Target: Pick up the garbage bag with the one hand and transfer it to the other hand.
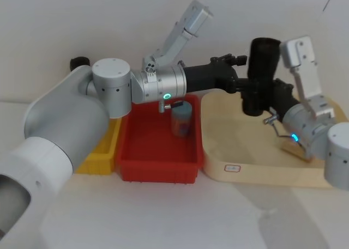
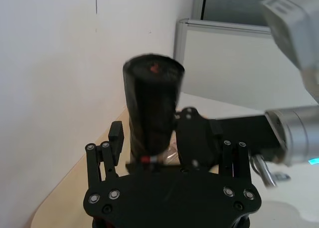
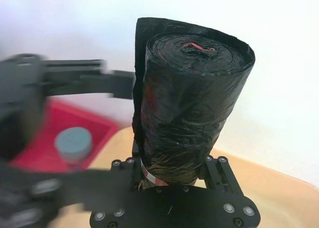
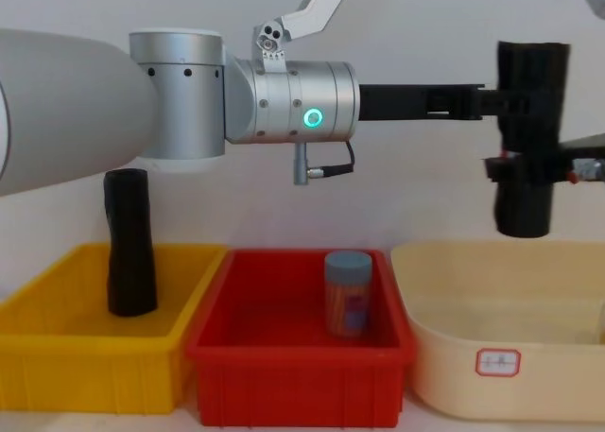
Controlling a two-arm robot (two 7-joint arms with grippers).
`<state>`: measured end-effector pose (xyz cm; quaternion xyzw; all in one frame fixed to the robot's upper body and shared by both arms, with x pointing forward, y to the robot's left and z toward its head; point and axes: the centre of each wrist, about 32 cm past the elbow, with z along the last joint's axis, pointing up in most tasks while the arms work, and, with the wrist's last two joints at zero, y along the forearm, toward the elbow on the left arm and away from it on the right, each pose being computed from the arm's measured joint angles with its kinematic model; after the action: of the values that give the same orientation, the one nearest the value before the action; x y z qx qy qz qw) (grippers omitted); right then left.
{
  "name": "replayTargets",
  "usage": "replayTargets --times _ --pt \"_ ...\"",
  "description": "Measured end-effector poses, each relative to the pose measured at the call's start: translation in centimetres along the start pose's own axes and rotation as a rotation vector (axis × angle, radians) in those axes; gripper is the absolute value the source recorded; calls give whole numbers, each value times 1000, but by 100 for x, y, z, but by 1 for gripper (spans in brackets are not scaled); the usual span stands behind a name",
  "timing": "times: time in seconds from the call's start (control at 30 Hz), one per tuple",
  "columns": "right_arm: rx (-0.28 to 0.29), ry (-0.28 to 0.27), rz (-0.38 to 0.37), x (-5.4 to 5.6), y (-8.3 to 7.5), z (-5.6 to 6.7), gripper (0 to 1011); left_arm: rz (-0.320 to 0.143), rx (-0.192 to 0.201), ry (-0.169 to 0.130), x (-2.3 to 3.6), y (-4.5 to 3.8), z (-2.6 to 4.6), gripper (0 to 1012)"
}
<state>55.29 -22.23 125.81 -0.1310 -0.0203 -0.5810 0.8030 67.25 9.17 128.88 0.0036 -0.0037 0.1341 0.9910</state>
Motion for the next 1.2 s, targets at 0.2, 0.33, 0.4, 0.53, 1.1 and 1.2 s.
replayTargets --times 0.2,0.33,0.4,0.53,1.1,1.2 --pt "-25 26 -58 180 38 62 572 0 0 0 0 0 0 1001" --pt "-43 44 -93 298 61 104 680 0 0 0 0 0 0 1001" --pt "-49 51 -105 340 69 121 732 0 0 0 0 0 0 1001" --pt "-56 59 -119 387 76 138 848 0 0 0 0 0 0 1001" --pt "-76 81 -154 514 96 183 1001 0 0 0 0 0 0 1001" --pt "-77 82 -157 522 97 184 1001 0 0 0 0 0 0 1001"
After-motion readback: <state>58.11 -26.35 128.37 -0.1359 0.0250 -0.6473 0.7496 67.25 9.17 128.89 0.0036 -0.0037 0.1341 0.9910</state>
